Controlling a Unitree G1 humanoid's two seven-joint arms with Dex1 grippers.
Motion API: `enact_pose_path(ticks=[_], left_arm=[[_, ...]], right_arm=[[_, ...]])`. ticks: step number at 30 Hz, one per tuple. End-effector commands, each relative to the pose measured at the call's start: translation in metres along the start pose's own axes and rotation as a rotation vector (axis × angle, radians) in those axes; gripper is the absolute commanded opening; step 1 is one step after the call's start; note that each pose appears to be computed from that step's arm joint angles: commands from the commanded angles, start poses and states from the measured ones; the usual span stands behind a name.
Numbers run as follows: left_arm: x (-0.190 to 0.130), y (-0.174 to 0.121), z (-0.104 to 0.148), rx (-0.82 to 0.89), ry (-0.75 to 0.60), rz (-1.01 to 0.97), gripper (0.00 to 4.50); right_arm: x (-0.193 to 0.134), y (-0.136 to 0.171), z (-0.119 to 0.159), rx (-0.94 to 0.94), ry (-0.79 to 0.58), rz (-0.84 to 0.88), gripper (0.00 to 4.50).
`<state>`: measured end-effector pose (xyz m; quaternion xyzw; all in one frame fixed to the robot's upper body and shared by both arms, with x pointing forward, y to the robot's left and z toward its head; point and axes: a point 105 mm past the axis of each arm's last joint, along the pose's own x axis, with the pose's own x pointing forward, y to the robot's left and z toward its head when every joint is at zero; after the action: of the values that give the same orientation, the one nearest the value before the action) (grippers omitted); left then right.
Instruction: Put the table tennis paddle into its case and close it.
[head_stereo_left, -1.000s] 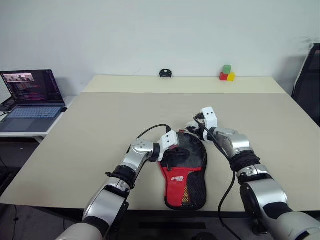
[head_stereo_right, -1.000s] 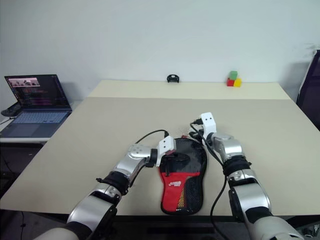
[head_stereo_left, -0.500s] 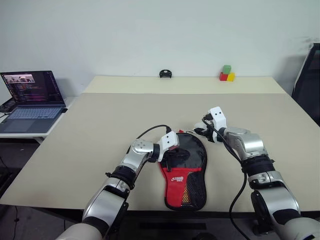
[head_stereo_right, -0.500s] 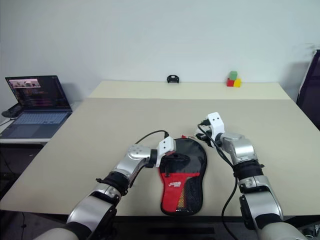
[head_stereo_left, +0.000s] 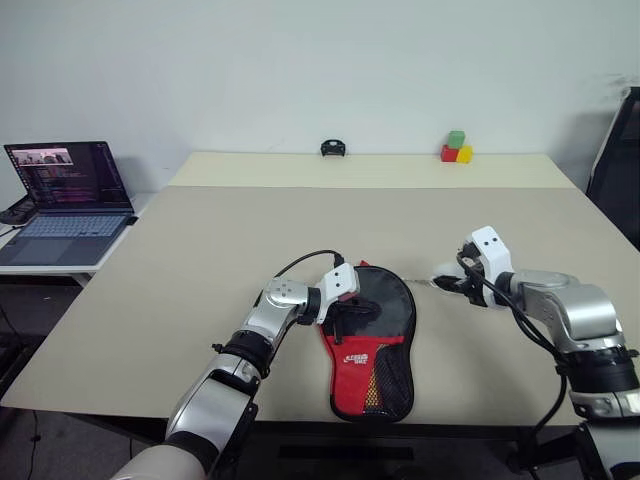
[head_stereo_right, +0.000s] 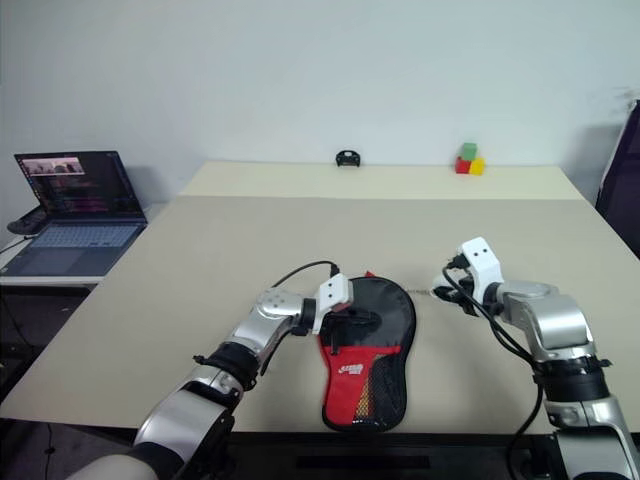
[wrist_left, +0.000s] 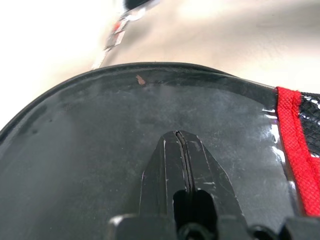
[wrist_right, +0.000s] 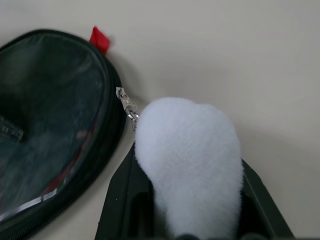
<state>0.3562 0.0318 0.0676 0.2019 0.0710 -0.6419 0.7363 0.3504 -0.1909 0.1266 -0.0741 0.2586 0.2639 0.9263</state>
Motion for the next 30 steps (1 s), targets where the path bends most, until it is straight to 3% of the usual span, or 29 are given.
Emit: enact_pose_path(ticks=[1, 12, 22, 30], left_arm=[[-0.006, -0.047, -0.076, -0.19, 0.235, -0.148, 0.0], [-0.001, -0.052, -0.074, -0.191, 0.236, -0.193, 0.0], [0.0, -0.057, -0.076, -0.185, 0.247, -0.223, 0.0], [0.003, -0.06, -0.075, -0.178, 0.251, -0.25, 0.0]], right_arm=[[-0.025, 0.006, 0.009, -0.021, -0.035, 0.02, 0.95], [-0.077, 0.037, -0.03, 0.001, 0.098, 0.139, 0.95], [-0.1, 0.096, -0.075, 0.007, 0.222, 0.369, 0.83], [-0.105, 0.128, -0.09, 0.039, 0.232, 0.468, 0.83]])
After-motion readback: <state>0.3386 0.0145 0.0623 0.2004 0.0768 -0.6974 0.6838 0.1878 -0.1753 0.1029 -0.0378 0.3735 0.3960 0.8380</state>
